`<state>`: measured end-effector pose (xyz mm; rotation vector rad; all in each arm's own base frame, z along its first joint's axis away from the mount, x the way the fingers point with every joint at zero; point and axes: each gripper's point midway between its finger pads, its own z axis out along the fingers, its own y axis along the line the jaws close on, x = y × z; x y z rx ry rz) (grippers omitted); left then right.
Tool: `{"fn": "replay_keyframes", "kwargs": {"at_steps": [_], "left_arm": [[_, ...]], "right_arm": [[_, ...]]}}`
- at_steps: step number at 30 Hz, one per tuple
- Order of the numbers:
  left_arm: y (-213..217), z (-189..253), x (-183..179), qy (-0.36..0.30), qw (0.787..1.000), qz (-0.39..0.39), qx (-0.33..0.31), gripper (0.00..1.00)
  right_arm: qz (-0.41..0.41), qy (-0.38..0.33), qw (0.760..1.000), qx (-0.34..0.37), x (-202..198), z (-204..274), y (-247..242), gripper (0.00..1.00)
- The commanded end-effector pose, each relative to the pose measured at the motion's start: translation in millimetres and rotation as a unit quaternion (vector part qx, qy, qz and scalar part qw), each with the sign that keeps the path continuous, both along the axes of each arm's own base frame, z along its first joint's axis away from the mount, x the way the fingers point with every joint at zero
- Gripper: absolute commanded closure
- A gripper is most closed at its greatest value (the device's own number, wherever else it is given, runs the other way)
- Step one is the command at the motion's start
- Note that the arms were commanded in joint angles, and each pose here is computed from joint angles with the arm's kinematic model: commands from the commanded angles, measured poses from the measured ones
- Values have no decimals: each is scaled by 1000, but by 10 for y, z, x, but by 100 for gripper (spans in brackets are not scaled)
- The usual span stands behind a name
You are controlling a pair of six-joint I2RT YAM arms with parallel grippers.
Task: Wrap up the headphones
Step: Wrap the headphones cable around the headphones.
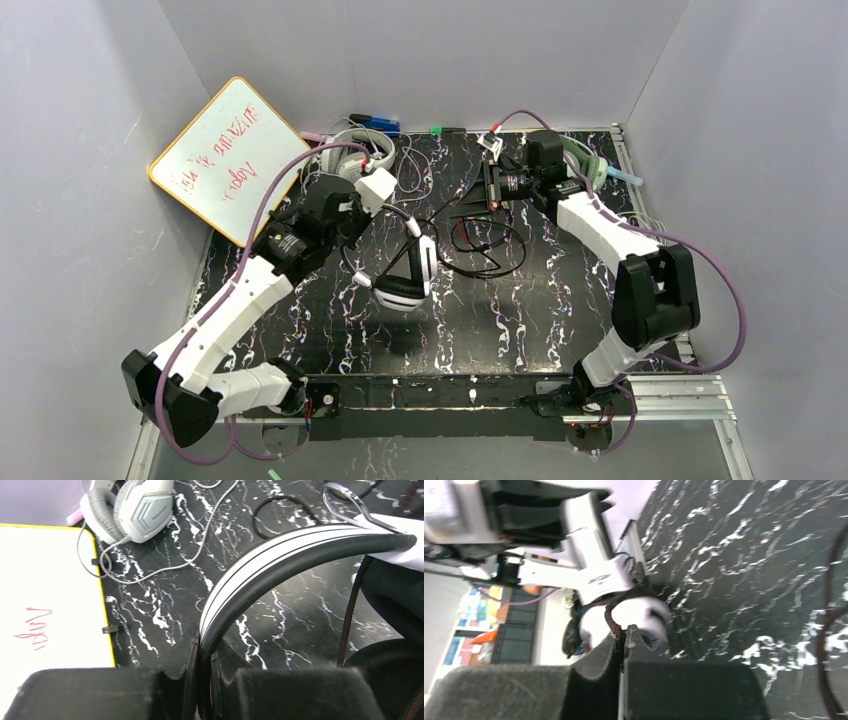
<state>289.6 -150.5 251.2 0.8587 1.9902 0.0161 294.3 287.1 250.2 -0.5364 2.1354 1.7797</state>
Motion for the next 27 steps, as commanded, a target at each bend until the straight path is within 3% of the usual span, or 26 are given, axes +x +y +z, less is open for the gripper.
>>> {"fn": "replay_keyframes", "kwargs": {"at_steps": [1,9,16,23,27], "left_arm": [[128,181,230,-72,996,42,40,100],[51,256,355,-98,991,85,-8,100],[63,267,457,-96,977,176,-68,100],[265,236,563,-97,930,334,-121,100],[415,267,531,-112,883,421,-178,100]], "right_arm": [[61,3,995,72,-407,558,-40,91],[74,8,994,82,-659,838,142,77],[66,16,995,72,-766,804,469,75],[53,4,998,38,-864,697,703,72],[47,1,999,7,-917,527,799,72]]}}
